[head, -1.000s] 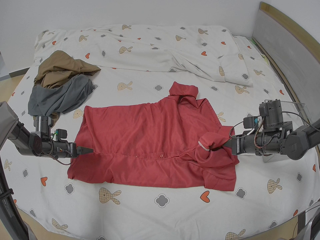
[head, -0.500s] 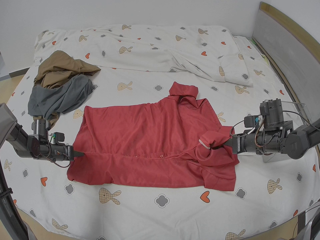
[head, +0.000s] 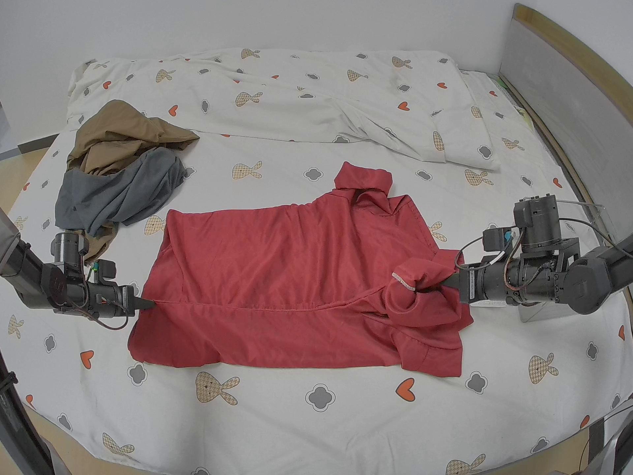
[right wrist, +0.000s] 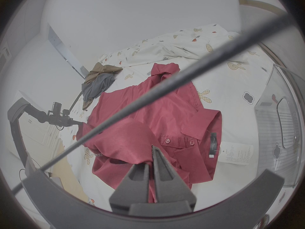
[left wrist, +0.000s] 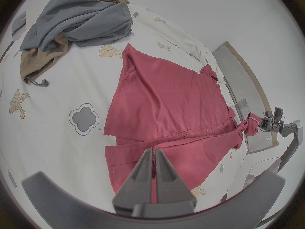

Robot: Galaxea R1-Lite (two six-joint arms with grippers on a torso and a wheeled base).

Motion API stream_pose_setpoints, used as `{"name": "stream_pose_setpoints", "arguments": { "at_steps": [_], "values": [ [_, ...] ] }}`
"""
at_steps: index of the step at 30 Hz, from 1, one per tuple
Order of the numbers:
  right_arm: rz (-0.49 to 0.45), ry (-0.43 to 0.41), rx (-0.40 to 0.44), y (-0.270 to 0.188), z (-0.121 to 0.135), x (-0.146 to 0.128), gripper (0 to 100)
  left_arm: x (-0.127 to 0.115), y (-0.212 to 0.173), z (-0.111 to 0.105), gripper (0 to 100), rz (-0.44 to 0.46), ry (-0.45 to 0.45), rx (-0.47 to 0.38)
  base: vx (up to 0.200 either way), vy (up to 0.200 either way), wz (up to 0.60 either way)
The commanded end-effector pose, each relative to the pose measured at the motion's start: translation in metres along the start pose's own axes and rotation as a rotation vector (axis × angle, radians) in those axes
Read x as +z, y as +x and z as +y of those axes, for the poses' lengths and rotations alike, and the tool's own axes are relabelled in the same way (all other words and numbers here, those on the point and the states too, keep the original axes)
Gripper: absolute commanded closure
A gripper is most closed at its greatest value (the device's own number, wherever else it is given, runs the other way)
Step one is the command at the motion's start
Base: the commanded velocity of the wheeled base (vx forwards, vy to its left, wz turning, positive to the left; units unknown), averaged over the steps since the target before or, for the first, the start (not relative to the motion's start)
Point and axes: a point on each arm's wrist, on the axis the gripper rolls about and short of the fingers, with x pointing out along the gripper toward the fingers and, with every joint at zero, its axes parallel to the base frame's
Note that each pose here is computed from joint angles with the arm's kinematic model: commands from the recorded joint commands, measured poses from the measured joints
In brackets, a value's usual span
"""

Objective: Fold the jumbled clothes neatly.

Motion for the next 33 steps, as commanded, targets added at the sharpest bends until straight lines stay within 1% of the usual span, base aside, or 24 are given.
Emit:
{"name": "stream_pose_setpoints", "arguments": {
  "at_steps": [1,10,14,15,16,22,24,26,27,28,32,33],
  "values": [
    [-0.003,-0.001,0.001,0.0,0.0,0.001,100,0.002,-0.002,-0.001,100,-0.009,0.007,0.002,0.0,0.0,0.0],
    [-0.01,-0.002,0.002,0.002,0.0,0.004,100,0.008,0.0,-0.001,100,-0.012,0.008,0.002,0.0,0.0,0.0],
    [-0.016,-0.005,0.004,0.002,0.001,0.005,100,0.01,-0.002,-0.002,100,0.012,-0.007,0.001,0.0,0.0,0.0],
    [-0.022,-0.006,0.003,0.002,0.001,0.008,100,0.01,-0.002,-0.002,100,0.024,-0.012,0.016,0.0,0.0,0.0],
    [-0.025,-0.007,0.004,0.002,0.001,0.009,100,0.01,-0.002,-0.001,0,0.025,-0.012,0.02,0.0,0.0,0.0],
    [-0.027,-0.008,0.006,0.003,0.002,0.011,100,0.009,-0.002,-0.002,0,0.027,0.017,0.024,0.0,0.0,0.0],
    [-0.027,-0.007,0.006,0.003,0.002,0.011,100,0.011,-0.008,-0.003,0,0.013,0.039,0.028,0.0,0.0,0.0],
    [-0.027,-0.007,0.006,0.003,0.002,0.011,100,0.014,-0.019,-0.009,0,-0.01,0.051,0.031,0.0,0.0,0.0],
    [-0.027,-0.007,0.006,0.003,0.002,0.01,100,0.014,-0.027,-0.016,0,-0.019,0.058,0.023,0.0,0.0,0.0],
    [-0.026,-0.007,0.007,0.004,0.002,0.01,100,0.013,-0.032,-0.021,0,-0.022,0.063,0.012,0.0,0.0,0.0],
    [-0.031,-0.012,0.013,0.005,0.004,0.011,100,0.002,-0.037,-0.049,0,-0.007,0.098,-0.104,0.0,0.0,0.0],
    [-0.034,-0.013,0.013,0.005,0.004,0.012,100,0.0,-0.036,-0.053,0,0.0,0.102,-0.122,0.0,0.0,0.0]
  ]
}}
